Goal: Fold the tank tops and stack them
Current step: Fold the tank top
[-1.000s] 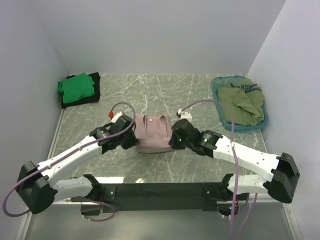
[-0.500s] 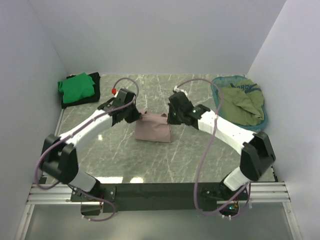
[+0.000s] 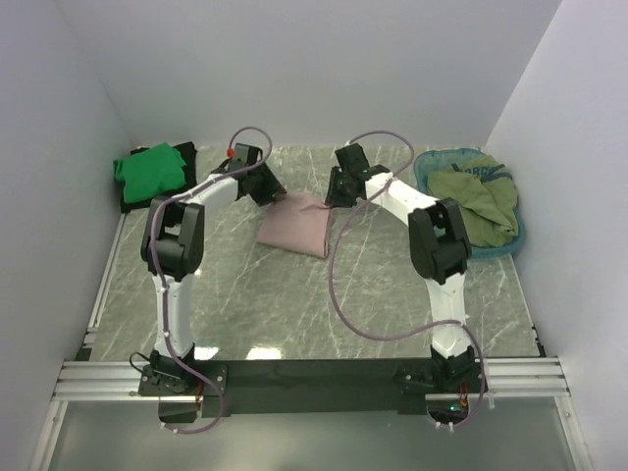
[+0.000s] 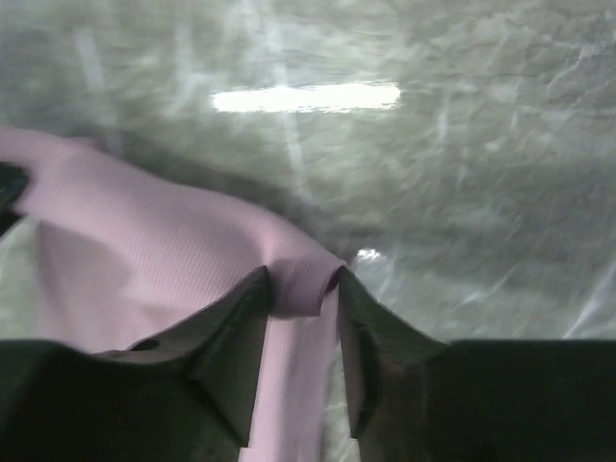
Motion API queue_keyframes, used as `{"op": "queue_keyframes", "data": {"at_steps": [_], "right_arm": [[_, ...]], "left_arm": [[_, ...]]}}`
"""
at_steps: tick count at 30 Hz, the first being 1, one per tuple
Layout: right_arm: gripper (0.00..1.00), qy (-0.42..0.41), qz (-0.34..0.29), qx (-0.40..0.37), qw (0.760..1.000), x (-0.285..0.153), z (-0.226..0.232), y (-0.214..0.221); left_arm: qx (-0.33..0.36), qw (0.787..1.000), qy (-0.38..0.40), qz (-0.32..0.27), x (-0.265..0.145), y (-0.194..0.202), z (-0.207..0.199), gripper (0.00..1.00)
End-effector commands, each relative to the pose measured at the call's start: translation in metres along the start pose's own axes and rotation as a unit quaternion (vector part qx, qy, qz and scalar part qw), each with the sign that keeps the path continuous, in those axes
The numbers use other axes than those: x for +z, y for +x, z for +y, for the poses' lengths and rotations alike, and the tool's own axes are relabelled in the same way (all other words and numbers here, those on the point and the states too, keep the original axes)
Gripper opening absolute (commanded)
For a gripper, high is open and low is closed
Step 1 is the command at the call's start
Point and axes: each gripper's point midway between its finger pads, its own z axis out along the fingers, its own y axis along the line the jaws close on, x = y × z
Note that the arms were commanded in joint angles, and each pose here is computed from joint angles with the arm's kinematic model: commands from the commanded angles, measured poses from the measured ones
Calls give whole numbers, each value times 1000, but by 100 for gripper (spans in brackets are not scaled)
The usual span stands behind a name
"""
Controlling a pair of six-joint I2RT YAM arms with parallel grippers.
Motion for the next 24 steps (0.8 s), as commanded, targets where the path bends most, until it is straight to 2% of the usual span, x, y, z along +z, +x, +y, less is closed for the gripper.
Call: {"op": "queue_keyframes", "data": {"at_steps": [1,4,8,9,13,17,20,21,24], "right_arm": [[43,-23,-19,-9,1000,-3,12,-24],[50,-23,-47,-10,999,-15,13,-39],[52,19,-93,-3,995,-41,4,-68],[52,46,-111,3,993,-54,-4,-76],[52,45,-149,14,988,-90,0,-90],[52,-24,-117,9,993,-97,24,-64],[49,-105,-68,9,992,-83,51,-43],[47,-123,-53,12,991,-69,57,-38],[47,-189,-19,16,982,-51,78,-27]], "left_arm": [[14,997,74,-14,-3,-15,-25,58],[36,992,114,-43,-23,-30,-43,69],[64,983,146,-86,-59,-62,-67,72],[70,981,148,-100,-68,-71,-73,84],[86,979,113,-146,-101,-92,-73,85],[82,982,116,-128,-120,-72,-71,77],[63,986,143,-66,-109,-31,-58,68],[55,986,151,-49,-98,-14,-46,62],[25,983,182,-4,-87,23,-33,56]]}}
